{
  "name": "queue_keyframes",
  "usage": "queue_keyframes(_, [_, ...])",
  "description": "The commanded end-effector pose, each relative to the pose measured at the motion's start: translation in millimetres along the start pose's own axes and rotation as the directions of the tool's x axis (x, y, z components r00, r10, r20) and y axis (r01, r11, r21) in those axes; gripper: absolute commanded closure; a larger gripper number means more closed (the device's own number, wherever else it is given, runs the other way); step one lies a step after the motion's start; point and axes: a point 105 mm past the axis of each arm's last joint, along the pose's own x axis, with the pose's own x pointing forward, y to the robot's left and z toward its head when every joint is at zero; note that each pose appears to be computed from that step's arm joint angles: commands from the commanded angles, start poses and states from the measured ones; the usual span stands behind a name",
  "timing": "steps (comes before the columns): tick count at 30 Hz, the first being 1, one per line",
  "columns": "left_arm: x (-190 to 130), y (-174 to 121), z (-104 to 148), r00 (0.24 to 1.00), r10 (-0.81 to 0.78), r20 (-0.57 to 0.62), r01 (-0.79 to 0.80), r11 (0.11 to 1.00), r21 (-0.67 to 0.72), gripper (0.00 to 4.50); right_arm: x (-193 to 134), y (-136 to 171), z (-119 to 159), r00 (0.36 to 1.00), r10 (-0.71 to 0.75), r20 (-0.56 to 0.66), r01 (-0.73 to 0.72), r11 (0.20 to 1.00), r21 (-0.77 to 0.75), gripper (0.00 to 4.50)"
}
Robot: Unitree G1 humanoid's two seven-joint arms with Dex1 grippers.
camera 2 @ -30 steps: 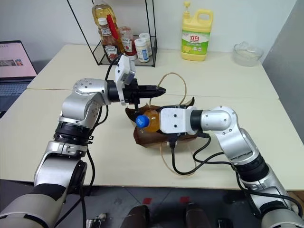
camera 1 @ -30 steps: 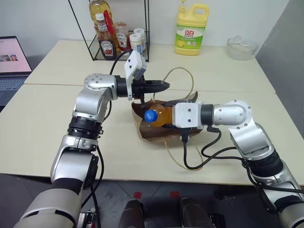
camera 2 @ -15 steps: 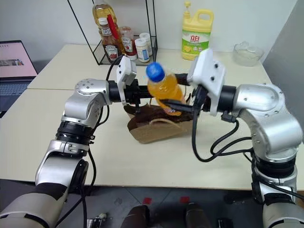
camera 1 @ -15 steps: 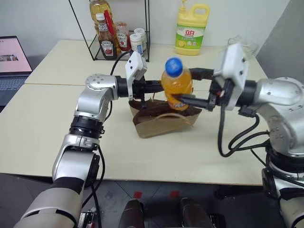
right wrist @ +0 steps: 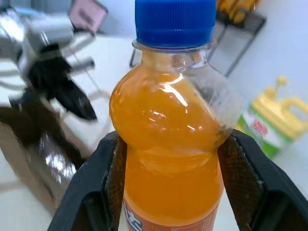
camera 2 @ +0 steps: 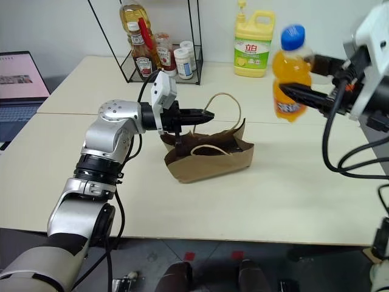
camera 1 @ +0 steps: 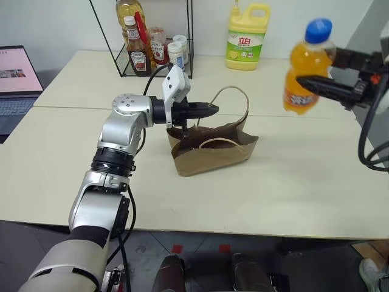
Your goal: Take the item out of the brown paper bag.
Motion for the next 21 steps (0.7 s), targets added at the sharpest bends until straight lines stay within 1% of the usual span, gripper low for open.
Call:
queue_keyframes(1, [1,1,18,0.999,-0.008,0.039,0.006,0.999,0.051,4.5,-8,-8,-39,0.98,-0.067,-0.189,0.027,0.977,-0.21,2.09])
queue_keyframes(3, [1,1,20,0.999,-0.011,0.044,0.009,0.998,0.054,4.5,-10,-8,-75,0.933,-0.097,-0.346,-0.043,0.925,-0.377,2.09])
queue_keyframes(5, [1,0,21,0.999,-0.013,0.046,0.011,0.998,0.056,4.5,-12,-9,-99,0.892,-0.119,-0.436,-0.123,0.865,-0.486,2.09])
queue_keyframes(7, [1,-1,21,0.999,-0.014,0.047,0.012,0.998,0.057,4.5,-14,-10,-125,0.844,-0.142,-0.518,-0.217,0.793,-0.57,2.09])
queue_keyframes(9, [1,-1,22,0.999,-0.015,0.049,0.012,0.998,0.058,4.5,-13,-4,-150,0.805,-0.134,-0.578,-0.305,0.742,-0.597,2.09])
queue_keyframes(10, [1,-1,22,0.999,-0.015,0.049,0.012,0.998,0.058,4.5,-12,-1,-158,0.797,-0.132,-0.59,-0.327,0.726,-0.604,2.09])
queue_keyframes(12, [1,-1,22,0.999,-0.013,0.049,0.011,0.998,0.058,4.5,-5,10,-173,0.789,-0.103,-0.606,-0.368,0.71,-0.6,2.09])
queue_keyframes(14, [0,-2,22,0.999,-0.013,0.049,0.01,0.998,0.058,4.5,1,18,-181,0.785,-0.083,-0.615,-0.397,0.695,-0.6,2.09])
queue_keyframes(17, [0,-2,21,0.999,-0.01,0.048,0.007,0.998,0.058,4.5,8,29,-194,0.774,-0.048,-0.631,-0.408,0.724,-0.556,2.09])
queue_keyframes(21, [-1,-2,20,0.999,-0.006,0.047,0.003,0.998,0.057,4.5,12,34,-193,0.779,-0.026,-0.627,-0.408,0.738,-0.538,2.09])
